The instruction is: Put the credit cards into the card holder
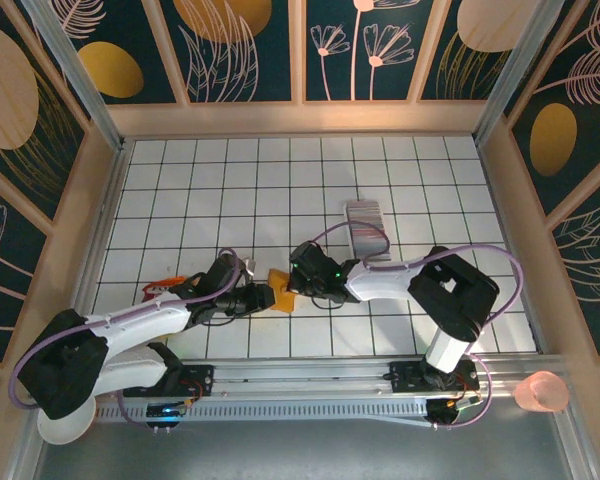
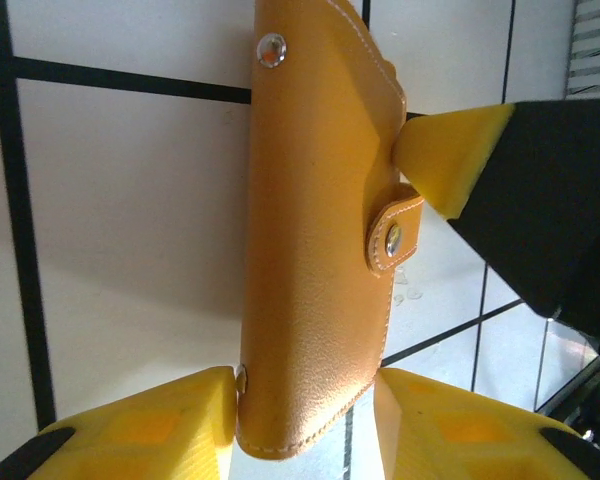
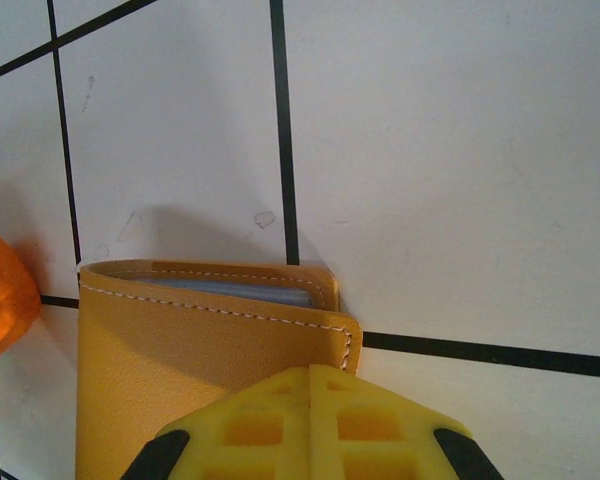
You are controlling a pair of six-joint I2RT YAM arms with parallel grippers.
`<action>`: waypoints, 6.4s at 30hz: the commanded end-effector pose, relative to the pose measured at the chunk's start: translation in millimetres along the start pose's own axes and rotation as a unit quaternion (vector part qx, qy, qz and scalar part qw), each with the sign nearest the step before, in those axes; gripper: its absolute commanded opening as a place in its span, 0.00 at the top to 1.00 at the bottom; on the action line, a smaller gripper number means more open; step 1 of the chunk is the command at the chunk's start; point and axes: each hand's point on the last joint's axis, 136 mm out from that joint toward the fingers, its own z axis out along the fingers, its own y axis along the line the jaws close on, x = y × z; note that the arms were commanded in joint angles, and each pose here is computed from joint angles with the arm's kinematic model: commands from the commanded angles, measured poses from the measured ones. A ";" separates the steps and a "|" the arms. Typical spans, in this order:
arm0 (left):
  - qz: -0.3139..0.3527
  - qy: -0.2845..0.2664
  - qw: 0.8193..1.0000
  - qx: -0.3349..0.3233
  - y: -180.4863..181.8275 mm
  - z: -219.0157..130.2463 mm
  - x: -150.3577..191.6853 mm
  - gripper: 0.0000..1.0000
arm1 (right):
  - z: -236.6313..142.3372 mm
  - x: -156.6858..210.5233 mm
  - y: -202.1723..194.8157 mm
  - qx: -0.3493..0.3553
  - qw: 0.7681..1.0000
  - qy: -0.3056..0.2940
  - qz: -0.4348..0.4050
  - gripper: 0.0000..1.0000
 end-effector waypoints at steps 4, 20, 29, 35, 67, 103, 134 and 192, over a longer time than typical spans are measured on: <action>0.001 0.012 1.000 0.022 -7.1 8.7 2.4 0.61 | -3.9 11.1 -22.0 0.033 0.999 0.006 0.004 1.00; 0.029 -0.023 0.998 0.057 -40.4 -10.5 -16.3 1.00 | -30.4 -10.0 2.5 -0.015 0.999 -0.044 0.005 0.92; 0.179 -0.108 0.977 -0.038 -68.1 -53.9 -69.9 1.00 | -144.3 -71.5 46.4 -0.078 0.967 -0.229 -0.076 0.38; 0.246 -0.188 0.949 -0.056 -100.3 -82.7 -109.0 1.00 | -220.8 -110.0 55.2 -0.090 0.918 -0.364 -0.130 0.34; 0.317 -0.307 0.891 0.108 -168.6 -153.9 -107.1 1.00 | -204.4 -111.2 147.7 -0.218 0.947 -0.196 -0.132 0.44; 0.311 -0.299 0.895 0.116 -168.7 -152.6 -103.8 1.00 | -189.9 -138.4 109.4 -0.107 0.954 -0.259 -0.107 0.67; 0.067 -0.071 0.991 0.092 -80.5 8.3 -58.0 0.96 | -61.9 -58.0 16.7 -0.081 0.990 -0.093 -0.064 1.00; 0.102 -0.091 0.987 -0.080 -32.3 33.8 -101.8 0.92 | -71.2 -82.1 -19.8 -0.026 0.992 -0.097 -0.071 1.00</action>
